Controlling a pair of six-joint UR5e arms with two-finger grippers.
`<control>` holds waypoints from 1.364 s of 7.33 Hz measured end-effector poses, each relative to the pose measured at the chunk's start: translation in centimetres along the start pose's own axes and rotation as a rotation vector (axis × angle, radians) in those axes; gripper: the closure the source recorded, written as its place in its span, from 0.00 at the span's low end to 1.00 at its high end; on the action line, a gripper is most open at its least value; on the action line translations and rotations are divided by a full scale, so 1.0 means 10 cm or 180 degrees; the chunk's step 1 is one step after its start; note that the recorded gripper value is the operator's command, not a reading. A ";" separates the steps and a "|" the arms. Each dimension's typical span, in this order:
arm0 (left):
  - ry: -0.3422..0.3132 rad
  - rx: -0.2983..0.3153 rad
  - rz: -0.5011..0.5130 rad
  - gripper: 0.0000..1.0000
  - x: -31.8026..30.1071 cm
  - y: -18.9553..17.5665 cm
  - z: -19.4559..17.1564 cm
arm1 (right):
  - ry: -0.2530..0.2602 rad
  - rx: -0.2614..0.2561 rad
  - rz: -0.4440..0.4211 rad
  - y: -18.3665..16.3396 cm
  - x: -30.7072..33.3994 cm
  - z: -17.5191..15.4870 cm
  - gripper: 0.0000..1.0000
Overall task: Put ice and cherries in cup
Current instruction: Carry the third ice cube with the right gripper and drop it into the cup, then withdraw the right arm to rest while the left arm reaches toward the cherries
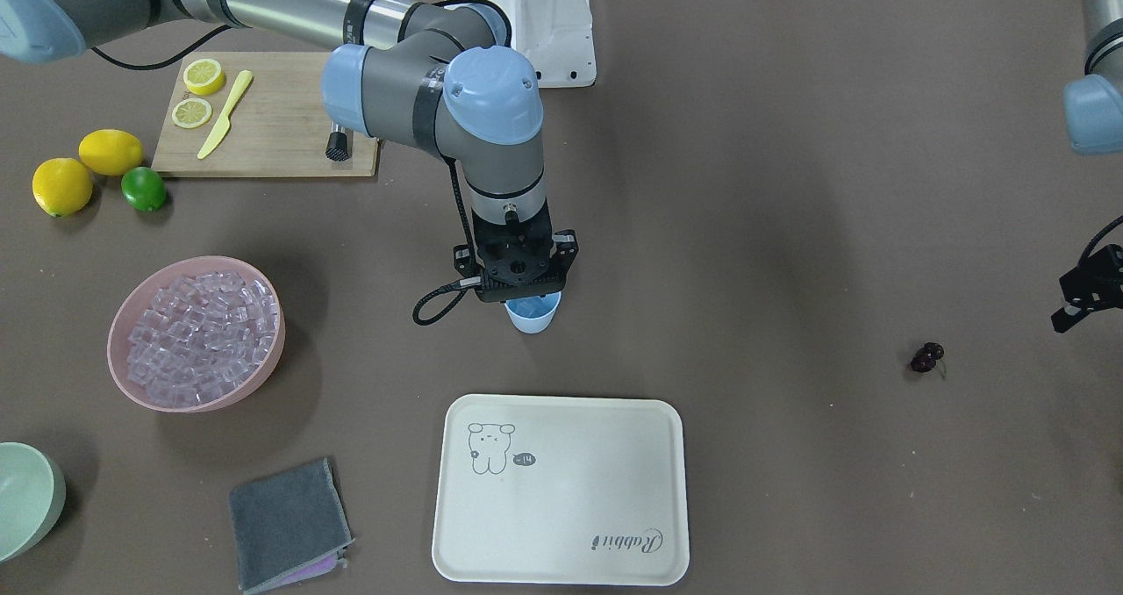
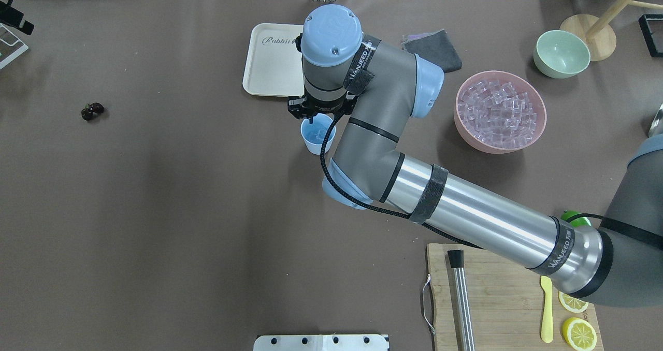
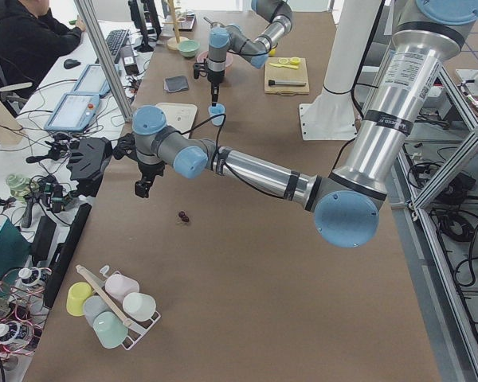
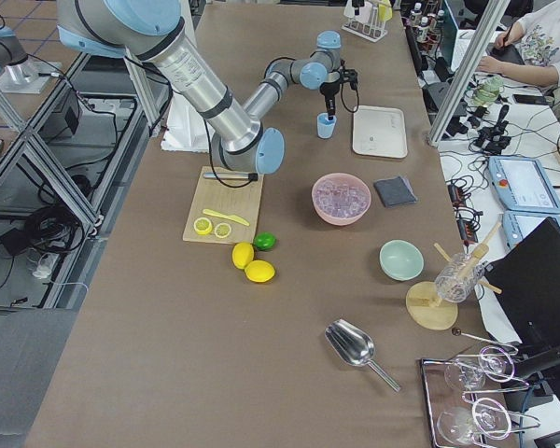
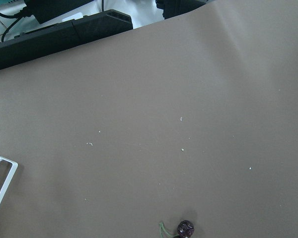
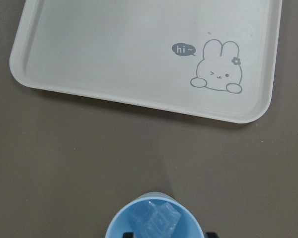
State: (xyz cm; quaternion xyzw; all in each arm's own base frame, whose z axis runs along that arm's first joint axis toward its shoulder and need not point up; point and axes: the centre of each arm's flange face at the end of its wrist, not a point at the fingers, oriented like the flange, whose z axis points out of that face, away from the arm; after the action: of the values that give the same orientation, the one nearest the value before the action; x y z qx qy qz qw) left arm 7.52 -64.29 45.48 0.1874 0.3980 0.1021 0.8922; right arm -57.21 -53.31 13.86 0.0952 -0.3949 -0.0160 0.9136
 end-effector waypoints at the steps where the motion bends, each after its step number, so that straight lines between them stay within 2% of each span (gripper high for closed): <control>1: 0.0005 0.0007 0.0020 0.02 0.00 0.02 0.02 | 0.0012 0.0013 0.0010 -0.01 0.00 -0.01 0.02; 3: -0.0150 0.0049 0.0067 0.02 -0.05 0.03 0.10 | -0.0024 0.0015 0.0074 -0.13 0.14 -0.18 0.02; 4: -0.0245 0.0061 0.0124 0.02 0.01 0.02 0.19 | -0.0073 -0.0037 0.0109 -0.26 0.47 -0.40 0.02; 5: -0.0256 0.0024 0.0193 0.01 0.17 0.02 0.33 | -0.0123 -0.0089 0.0025 -0.36 1.09 -0.69 0.02; 8: -0.0167 -0.0183 0.0383 0.02 0.57 0.01 0.86 | -0.0072 -0.0198 -0.0555 -0.28 3.70 -1.16 0.02; 10: -0.0131 -0.0255 0.0435 0.02 0.63 0.09 1.08 | -0.0081 -0.0214 -0.0911 0.07 5.62 -1.57 0.02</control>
State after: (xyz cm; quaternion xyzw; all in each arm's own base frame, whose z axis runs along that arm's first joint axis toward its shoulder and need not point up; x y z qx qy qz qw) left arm 19.73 -64.13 48.26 0.1803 0.3615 0.1748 0.8979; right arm -7.27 -55.96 43.86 0.1196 -0.3881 -0.1605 0.8996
